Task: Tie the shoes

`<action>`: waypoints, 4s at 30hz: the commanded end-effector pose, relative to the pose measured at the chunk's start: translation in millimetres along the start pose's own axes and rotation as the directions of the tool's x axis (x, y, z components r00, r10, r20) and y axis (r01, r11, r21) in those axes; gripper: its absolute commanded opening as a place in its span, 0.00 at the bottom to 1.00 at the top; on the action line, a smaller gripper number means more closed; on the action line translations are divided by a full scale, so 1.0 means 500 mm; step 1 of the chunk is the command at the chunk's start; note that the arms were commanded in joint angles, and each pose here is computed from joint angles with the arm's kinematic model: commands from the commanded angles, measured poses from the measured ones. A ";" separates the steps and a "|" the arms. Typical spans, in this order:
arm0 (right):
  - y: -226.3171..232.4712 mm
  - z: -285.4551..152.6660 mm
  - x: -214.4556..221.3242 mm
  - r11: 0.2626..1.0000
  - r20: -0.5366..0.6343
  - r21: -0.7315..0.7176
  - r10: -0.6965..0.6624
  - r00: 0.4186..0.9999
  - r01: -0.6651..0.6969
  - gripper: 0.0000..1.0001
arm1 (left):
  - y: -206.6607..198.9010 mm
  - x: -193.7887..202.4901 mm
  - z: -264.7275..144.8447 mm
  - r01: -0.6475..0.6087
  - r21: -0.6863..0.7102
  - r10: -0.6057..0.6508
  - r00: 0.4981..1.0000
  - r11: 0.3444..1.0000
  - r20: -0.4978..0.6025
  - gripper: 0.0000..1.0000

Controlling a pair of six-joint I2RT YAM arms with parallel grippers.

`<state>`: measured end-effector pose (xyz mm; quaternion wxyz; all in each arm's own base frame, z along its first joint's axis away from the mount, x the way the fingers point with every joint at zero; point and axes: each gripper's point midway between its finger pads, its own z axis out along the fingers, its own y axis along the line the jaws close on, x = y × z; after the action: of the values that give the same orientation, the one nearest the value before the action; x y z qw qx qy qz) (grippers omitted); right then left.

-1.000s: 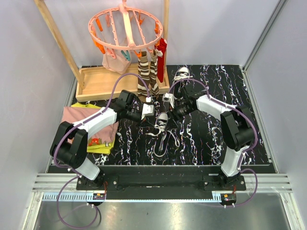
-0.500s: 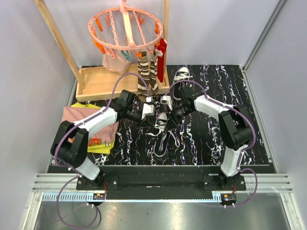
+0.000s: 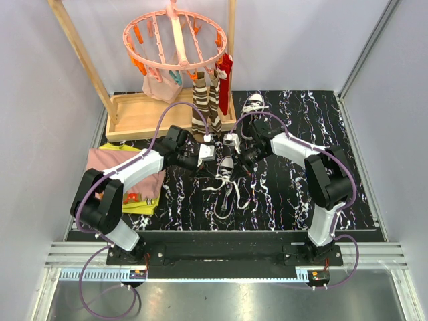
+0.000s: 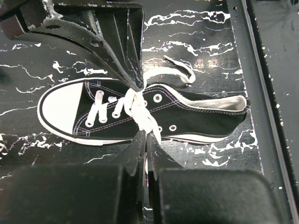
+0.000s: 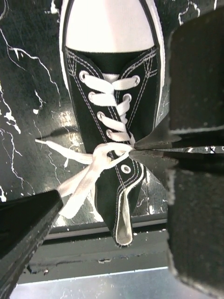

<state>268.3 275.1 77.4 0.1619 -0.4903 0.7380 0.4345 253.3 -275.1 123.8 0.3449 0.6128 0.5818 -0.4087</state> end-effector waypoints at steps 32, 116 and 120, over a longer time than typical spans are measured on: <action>0.009 -0.033 -0.075 0.758 0.045 0.466 -0.535 0.844 0.456 0.00 | 0.128 -0.025 -0.057 0.508 -0.222 -0.476 0.860 0.832 0.185 0.33; 0.035 -0.016 -0.069 0.675 0.049 0.514 -0.638 0.768 0.529 0.00 | 0.044 0.004 0.109 0.606 0.104 -0.609 0.793 0.788 -0.011 0.34; 0.038 -0.013 -0.068 0.675 0.047 0.510 -0.641 0.766 0.533 0.00 | 0.040 -0.006 0.108 0.604 0.129 -0.609 0.793 0.787 -0.002 0.36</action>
<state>266.9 281.3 91.1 0.4580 -0.5987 0.6214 0.2137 264.7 -317.2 84.7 0.1539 0.3870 0.7451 -0.5210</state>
